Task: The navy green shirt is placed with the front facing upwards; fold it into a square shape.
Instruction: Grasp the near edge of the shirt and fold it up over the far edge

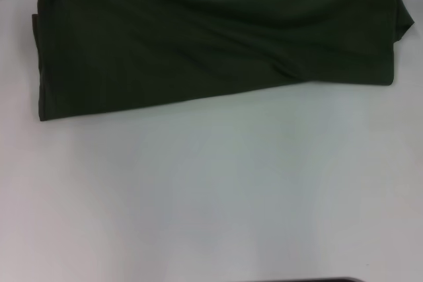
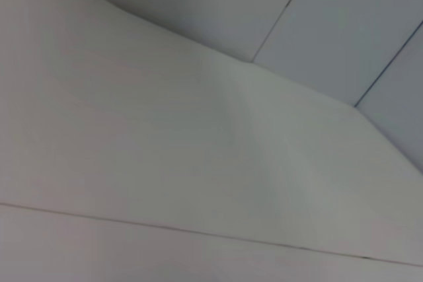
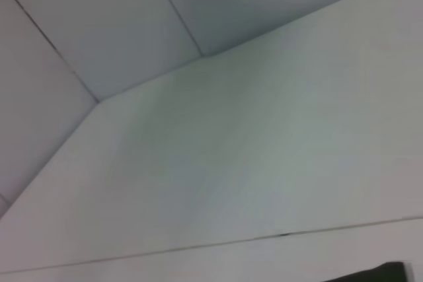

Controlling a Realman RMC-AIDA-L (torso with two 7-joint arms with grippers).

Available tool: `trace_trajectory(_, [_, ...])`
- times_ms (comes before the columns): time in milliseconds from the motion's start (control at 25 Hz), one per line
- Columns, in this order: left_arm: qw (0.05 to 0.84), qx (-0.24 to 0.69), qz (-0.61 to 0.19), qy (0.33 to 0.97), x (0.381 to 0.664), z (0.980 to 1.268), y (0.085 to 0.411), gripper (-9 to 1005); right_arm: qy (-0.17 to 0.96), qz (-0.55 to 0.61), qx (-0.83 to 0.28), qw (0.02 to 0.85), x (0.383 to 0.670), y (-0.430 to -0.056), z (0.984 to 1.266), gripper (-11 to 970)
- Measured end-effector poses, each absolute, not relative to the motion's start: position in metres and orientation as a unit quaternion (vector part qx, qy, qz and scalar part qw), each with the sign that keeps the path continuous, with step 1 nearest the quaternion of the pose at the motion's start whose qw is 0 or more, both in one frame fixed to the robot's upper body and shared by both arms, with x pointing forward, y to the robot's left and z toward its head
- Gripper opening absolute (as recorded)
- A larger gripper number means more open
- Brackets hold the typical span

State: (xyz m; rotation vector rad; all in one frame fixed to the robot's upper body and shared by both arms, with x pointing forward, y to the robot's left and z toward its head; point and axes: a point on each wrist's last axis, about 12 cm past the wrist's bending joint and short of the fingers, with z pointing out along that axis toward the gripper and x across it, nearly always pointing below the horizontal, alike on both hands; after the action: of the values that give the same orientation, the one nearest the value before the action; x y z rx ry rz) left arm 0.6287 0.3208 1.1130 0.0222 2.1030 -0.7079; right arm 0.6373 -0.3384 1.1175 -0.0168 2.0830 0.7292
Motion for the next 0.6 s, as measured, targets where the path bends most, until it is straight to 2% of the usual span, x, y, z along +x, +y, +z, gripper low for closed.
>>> trace_trajectory(600, [0.46,-0.006,-0.273,0.845,0.6354,1.112,0.3167,2,0.842,0.286,-0.001,0.458,0.6443,-0.3321,1.1186,45])
